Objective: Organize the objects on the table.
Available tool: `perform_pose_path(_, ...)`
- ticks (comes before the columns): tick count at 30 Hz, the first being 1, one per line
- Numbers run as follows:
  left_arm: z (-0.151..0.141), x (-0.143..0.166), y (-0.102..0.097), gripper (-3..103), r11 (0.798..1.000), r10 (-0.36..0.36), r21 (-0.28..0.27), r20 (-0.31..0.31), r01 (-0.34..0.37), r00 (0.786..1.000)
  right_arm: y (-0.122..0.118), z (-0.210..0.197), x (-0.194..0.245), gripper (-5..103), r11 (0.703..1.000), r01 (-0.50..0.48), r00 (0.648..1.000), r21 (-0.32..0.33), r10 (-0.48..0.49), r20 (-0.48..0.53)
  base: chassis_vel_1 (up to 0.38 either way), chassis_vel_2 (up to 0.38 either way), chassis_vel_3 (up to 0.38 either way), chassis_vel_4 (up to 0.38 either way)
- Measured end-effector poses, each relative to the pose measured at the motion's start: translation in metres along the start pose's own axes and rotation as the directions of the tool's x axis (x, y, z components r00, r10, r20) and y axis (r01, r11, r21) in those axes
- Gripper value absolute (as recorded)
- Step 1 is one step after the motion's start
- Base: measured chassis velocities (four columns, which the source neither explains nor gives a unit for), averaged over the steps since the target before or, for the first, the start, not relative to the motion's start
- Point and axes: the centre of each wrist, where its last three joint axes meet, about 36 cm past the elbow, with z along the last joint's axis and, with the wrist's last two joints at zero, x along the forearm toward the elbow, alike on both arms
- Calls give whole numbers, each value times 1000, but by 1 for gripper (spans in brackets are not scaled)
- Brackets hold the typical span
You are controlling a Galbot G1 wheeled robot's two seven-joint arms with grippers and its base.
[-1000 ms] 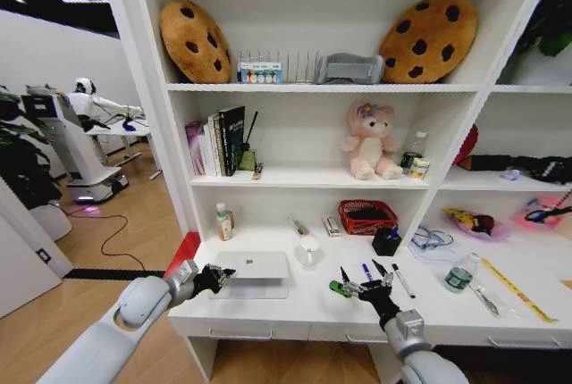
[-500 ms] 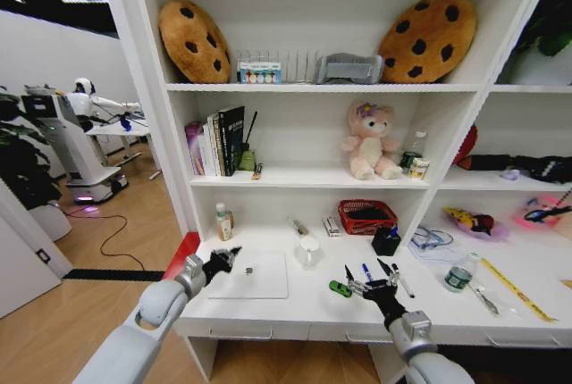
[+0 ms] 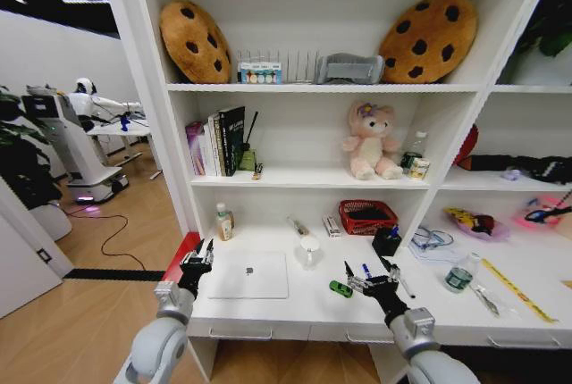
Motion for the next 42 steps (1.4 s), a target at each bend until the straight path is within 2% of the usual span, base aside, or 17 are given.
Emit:
perform_pose_path(1, -4, 3, 1, 51, 1000, 14, -6, 4, -14, 1000, 0, 0, 1, 100, 1000, -3, 1000, 2, 3, 0, 0, 0, 0, 0)
perform_pose_path(2, -8, 6, 2, 63, 999, 34, -16, 5, -34, 999, 0, -1, 2, 100, 1000, -6, 1000, 2, 6, 2, 0, 0, 0, 0)
perform_pose_path(4, -11, 9, 3, 63, 998, 55, -26, 6, -55, 998, 0, -1, 2, 100, 1000, -7, 1000, 1, 7, 4, 0, 0, 0, 0)
perform_pose_path(5, -14, 12, 6, 73, 996, 73, -42, 8, -73, 997, 0, -3, 2, 100, 1000, -7, 1000, 1, 7, 8, 0, 0, 0, 0)
perform_pose_path(6, -14, 12, 6, 73, 996, 73, -42, 8, -73, 997, 0, -3, 2, 100, 1000, -7, 1000, 1, 7, 8, 0, 0, 0, 0)
perform_pose_path(9, -18, 16, 8, 84, 995, 80, -57, 12, -80, 997, 0, -5, 3, 100, 1000, -10, 1000, -1, 10, 13, 0, 0, 0, 0)
perform_pose_path(12, -19, 19, 10, 89, 995, 75, -64, 11, -74, 997, 1, -6, 4, 100, 1000, -11, 1000, -1, 11, 14, 0, 0, 0, 0)
perform_pose_path(14, -21, 24, 11, 98, 995, 71, -75, 10, -70, 997, 1, -8, 7, 100, 1000, -12, 1000, 0, 12, 13, 0, 0, 0, 0)
perform_pose_path(27, -26, 29, 9, 100, 995, 61, -85, 21, -59, 998, 2, -14, 14, 100, 1000, -18, 1000, 2, 18, 21, 0, 0, 0, 0)
perform_pose_path(35, -26, 28, 9, 100, 995, 61, -86, 20, -59, 998, 10, -21, 23, 100, 999, -26, 1000, -25, 26, -9, 0, 0, 0, 0)
perform_pose_path(39, -26, 28, 9, 100, 995, 60, -86, 20, -58, 998, 14, -19, 27, 100, 998, -51, 995, -37, 48, -86, 0, 0, 0, 0)
perform_pose_path(41, -26, 28, 9, 100, 995, 60, -86, 19, -58, 998, 12, -15, 25, 100, 995, -78, 974, -58, 64, -216, 0, 0, 0, 0)
perform_pose_path(42, -26, 28, 9, 100, 995, 60, -86, 19, -58, 998, 12, -15, 25, 100, 995, -78, 974, -58, 64, -216, 0, 0, 0, 0)
